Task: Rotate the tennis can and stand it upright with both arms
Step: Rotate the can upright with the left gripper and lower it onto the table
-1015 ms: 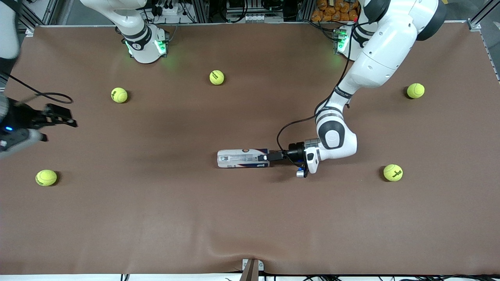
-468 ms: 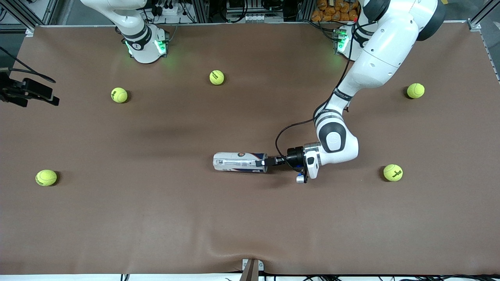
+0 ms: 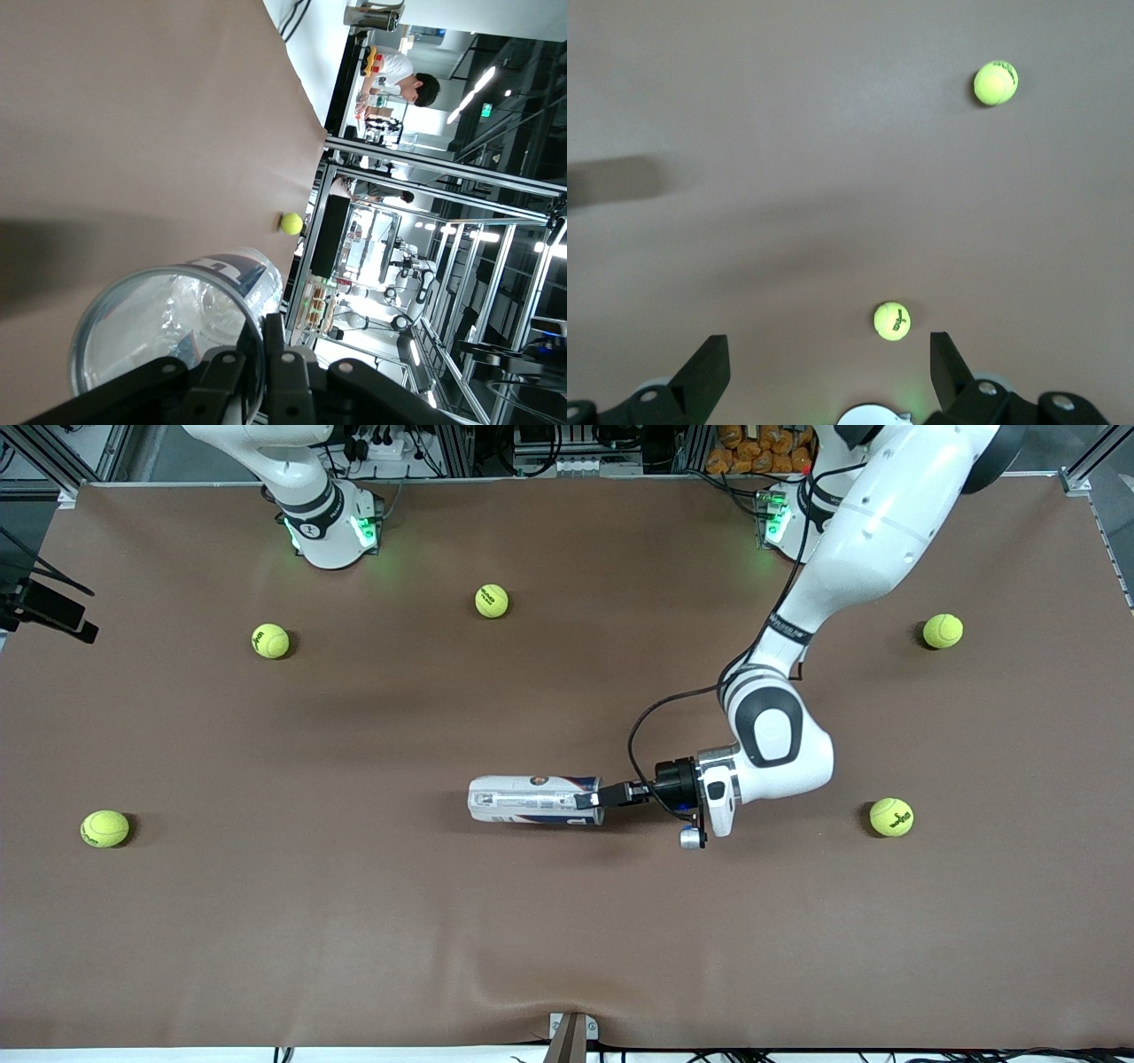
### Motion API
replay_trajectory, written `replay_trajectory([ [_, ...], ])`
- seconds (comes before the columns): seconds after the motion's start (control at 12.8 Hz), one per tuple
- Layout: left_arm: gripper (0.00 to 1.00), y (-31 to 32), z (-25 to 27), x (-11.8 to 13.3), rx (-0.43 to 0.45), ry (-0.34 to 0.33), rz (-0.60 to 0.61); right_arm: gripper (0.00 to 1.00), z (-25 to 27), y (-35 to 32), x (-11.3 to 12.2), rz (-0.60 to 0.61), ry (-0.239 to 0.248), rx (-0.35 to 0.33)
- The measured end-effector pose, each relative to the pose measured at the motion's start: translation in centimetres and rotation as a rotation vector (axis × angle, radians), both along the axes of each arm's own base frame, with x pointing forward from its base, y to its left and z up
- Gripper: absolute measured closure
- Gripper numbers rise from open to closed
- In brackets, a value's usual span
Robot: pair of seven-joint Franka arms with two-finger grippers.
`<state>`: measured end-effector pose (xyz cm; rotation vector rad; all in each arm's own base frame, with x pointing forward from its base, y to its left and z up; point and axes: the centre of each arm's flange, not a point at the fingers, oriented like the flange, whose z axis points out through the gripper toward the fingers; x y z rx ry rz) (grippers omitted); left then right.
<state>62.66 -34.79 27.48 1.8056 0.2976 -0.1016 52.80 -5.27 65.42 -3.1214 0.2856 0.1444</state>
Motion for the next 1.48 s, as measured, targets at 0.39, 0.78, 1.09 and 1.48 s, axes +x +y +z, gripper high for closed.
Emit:
replay_trajectory([
  [0.39, 0.95, -0.1, 10.1, -0.8, 0.23, 0.08, -0.077, 0.0, -0.1, 0.3, -0.2, -0.004, 0.014, 0.023],
  [0.78, 0.95, -5.6, 16.8, -5.6, 0.595, 0.038, -0.155, 0.0, 0.0, 0.3, -0.1, 0.031, 0.009, 0.027],
  [1.09, 0.95, -11.1, 20.1, -9.8, 0.911, -0.107, -0.217, 0.0, 0.4, -0.7, 0.1, 0.112, -0.035, 0.03],
  [1.48, 0.95, -16.3, 16.8, -13.9, 1.104, -0.257, -0.321, 0.0, 0.6, -0.6, 0.0, 0.118, -0.038, 0.03],
])
